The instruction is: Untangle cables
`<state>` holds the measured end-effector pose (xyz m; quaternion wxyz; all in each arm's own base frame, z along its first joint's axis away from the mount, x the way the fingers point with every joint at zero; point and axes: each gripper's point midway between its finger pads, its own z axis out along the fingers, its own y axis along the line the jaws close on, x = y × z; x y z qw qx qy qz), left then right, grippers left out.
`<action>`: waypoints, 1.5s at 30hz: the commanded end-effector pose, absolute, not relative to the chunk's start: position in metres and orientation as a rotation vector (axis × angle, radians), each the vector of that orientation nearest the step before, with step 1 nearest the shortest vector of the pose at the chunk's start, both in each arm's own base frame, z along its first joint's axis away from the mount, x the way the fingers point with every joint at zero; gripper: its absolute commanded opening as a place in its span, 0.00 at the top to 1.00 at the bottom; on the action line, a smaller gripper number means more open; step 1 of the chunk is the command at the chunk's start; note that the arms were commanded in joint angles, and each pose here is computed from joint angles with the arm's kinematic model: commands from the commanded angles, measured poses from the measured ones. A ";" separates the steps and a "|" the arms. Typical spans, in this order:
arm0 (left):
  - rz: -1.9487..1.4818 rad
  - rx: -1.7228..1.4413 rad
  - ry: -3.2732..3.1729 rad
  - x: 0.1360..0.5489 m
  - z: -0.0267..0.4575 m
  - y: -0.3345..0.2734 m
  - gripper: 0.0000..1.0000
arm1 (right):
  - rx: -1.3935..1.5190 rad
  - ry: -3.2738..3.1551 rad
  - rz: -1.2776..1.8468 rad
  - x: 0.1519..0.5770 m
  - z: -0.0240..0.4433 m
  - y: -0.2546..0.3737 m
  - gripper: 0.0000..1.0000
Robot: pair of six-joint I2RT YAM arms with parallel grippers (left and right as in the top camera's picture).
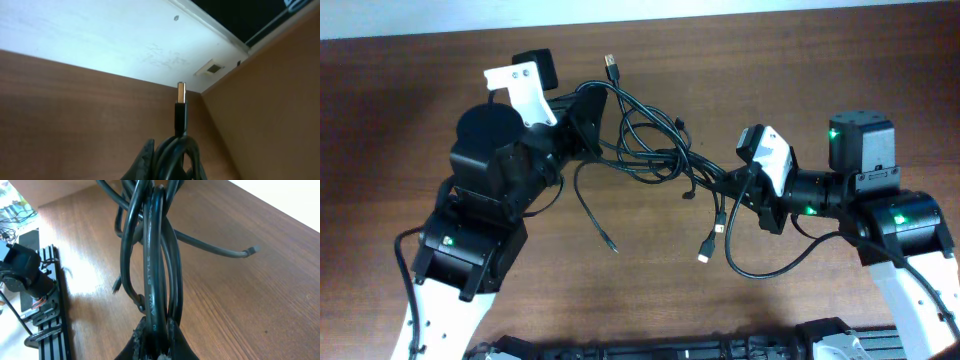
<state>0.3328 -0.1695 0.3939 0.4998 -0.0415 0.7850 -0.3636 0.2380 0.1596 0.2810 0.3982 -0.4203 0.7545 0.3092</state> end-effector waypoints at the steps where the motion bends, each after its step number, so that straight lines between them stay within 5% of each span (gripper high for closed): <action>1: -0.833 -0.384 1.731 0.345 0.430 -0.113 1.00 | -1.037 2.013 0.723 0.238 0.266 0.149 0.96; 6: -0.850 -0.446 1.720 0.349 0.430 -0.102 1.00 | -1.030 2.049 0.712 0.236 0.260 0.146 0.96; 9: -0.817 -0.116 1.765 0.338 0.430 -0.128 1.00 | -1.021 2.013 0.740 0.239 0.267 0.150 0.26; 11: -0.796 0.096 1.761 0.330 0.430 -0.144 1.00 | -1.036 1.954 0.785 0.238 0.276 0.157 0.18; 18: -0.866 0.710 1.607 0.282 0.432 -0.193 1.00 | -0.887 1.861 0.860 0.261 0.311 0.165 0.15; 36: -1.081 1.050 1.408 0.259 0.426 -0.247 1.00 | -0.785 1.704 0.935 0.278 0.360 0.173 0.14; 45: -0.989 0.919 1.337 0.280 0.456 -0.245 1.00 | -0.808 1.890 0.960 0.262 0.316 0.169 0.59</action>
